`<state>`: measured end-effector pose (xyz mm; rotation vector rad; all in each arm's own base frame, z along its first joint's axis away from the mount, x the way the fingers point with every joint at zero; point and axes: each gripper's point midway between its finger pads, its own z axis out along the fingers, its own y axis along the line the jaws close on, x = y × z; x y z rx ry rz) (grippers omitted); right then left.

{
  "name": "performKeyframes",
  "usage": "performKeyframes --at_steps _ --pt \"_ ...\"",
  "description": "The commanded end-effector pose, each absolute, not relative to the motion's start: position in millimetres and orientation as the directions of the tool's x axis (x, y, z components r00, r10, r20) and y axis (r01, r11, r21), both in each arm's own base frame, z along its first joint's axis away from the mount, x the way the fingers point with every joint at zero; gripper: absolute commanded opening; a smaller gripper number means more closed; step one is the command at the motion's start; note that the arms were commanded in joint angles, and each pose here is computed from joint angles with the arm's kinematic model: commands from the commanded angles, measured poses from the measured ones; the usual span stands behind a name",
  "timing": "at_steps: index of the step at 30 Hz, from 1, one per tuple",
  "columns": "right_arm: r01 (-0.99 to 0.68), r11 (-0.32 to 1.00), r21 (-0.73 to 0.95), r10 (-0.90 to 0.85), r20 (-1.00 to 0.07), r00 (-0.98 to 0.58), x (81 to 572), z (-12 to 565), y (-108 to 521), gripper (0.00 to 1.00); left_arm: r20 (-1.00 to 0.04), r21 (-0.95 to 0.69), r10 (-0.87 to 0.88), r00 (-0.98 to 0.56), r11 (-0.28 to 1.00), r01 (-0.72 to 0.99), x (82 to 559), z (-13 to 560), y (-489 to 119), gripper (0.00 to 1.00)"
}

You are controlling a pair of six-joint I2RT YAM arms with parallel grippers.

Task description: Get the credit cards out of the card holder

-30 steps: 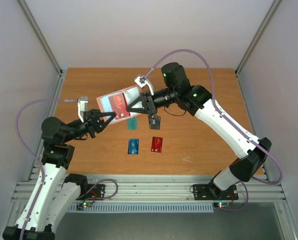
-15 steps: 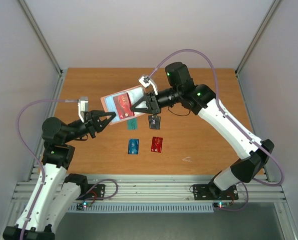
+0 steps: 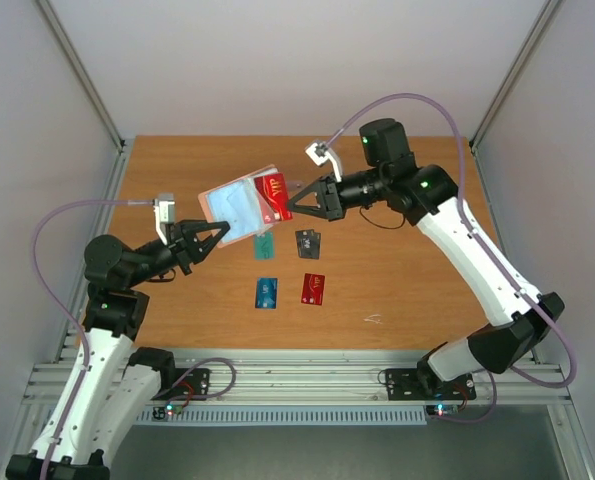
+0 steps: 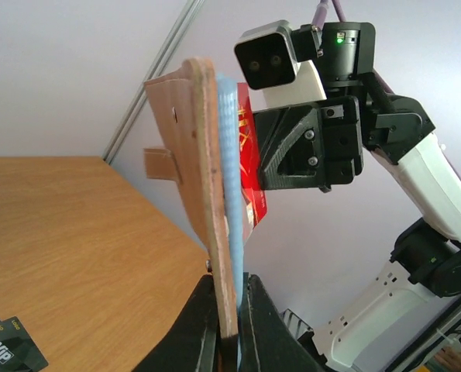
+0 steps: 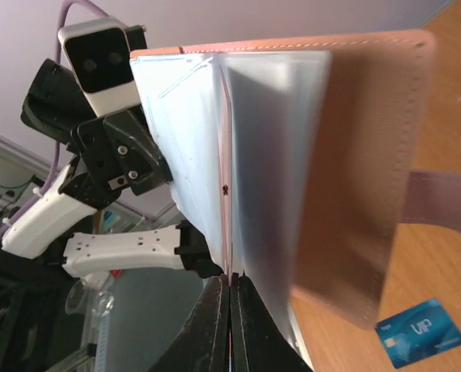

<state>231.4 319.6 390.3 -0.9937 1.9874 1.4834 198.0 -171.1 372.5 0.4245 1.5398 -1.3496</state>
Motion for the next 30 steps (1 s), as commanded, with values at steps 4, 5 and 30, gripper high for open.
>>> performKeyframes --at_steps 4,5,30 --pt "-0.767 0.244 0.593 -0.272 -0.717 -0.641 230.8 385.2 299.2 0.01 -0.86 -0.492 -0.345 -0.377 0.36 0.793 199.6 376.3 -166.2 0.0" --pt "-0.747 0.285 0.601 -0.257 -0.702 -0.664 237.2 380.7 293.0 0.01 -0.859 -0.495 -0.351 -0.373 0.381 0.781 202.9 375.2 -164.0 0.0" --pt "0.219 0.651 0.727 0.103 0.202 -0.974 252.3 68.4 246.4 0.01 -0.741 -0.645 -0.489 -0.46 0.709 0.285 261.2 278.4 -99.9 0.0"
